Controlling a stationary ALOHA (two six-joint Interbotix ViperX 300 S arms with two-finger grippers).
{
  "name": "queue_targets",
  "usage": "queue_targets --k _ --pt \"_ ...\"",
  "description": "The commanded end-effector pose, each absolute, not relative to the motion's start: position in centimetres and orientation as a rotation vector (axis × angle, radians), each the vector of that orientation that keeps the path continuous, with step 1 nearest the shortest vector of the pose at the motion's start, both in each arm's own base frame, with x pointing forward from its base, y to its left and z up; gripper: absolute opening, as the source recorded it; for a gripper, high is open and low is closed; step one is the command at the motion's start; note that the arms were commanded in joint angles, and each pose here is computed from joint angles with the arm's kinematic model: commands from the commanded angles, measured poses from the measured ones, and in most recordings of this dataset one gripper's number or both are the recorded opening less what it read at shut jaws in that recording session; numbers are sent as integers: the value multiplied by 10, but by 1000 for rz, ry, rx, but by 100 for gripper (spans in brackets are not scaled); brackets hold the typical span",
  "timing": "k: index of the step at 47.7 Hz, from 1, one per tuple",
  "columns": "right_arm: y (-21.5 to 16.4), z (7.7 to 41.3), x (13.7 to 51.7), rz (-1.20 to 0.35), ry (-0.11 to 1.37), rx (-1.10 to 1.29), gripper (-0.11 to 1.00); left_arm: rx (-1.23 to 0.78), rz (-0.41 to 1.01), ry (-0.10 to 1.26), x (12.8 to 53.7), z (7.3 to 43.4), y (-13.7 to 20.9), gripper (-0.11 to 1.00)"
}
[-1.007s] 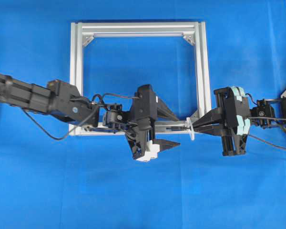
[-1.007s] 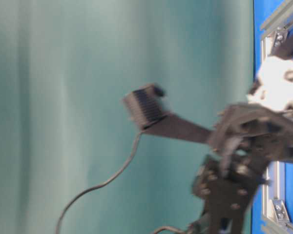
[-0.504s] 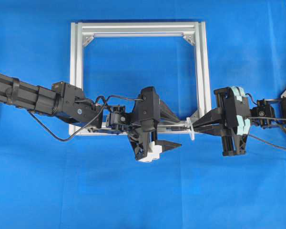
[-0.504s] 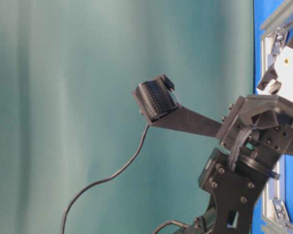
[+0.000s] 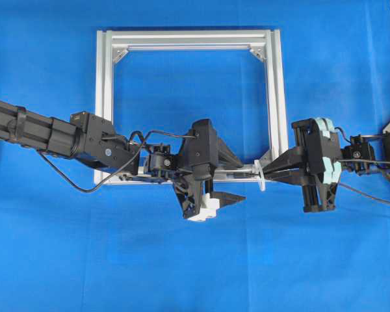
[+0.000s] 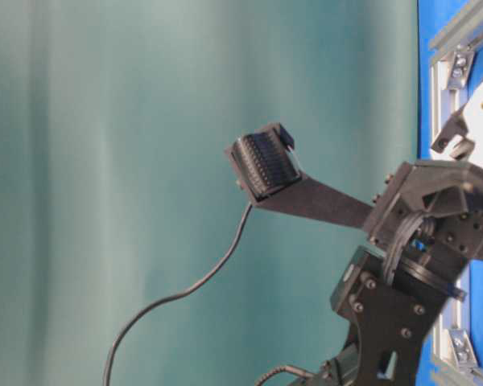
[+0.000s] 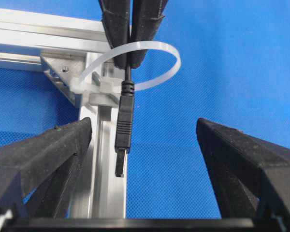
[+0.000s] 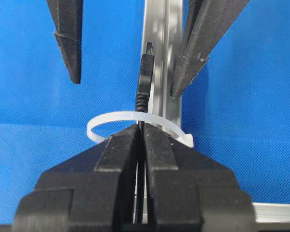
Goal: Insert the wire through the string loop located on the right side.
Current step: 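Open the left gripper around the USB plug beyond the loop, then close the left gripper on the plug and open the right gripper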
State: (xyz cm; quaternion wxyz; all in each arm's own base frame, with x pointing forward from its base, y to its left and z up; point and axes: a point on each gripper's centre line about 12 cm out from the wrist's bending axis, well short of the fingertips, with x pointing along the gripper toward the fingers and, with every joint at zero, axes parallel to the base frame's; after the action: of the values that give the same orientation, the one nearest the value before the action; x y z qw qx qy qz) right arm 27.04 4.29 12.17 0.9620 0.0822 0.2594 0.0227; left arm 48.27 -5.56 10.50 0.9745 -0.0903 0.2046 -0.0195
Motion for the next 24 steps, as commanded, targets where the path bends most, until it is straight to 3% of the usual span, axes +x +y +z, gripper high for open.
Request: queue_targets --k 1,24 --pt "43 129 276 48 492 171 -4 -182 -48 376 485 120 -58 84" --pt "43 129 276 47 492 172 -4 -182 -53 374 486 121 -60 79"
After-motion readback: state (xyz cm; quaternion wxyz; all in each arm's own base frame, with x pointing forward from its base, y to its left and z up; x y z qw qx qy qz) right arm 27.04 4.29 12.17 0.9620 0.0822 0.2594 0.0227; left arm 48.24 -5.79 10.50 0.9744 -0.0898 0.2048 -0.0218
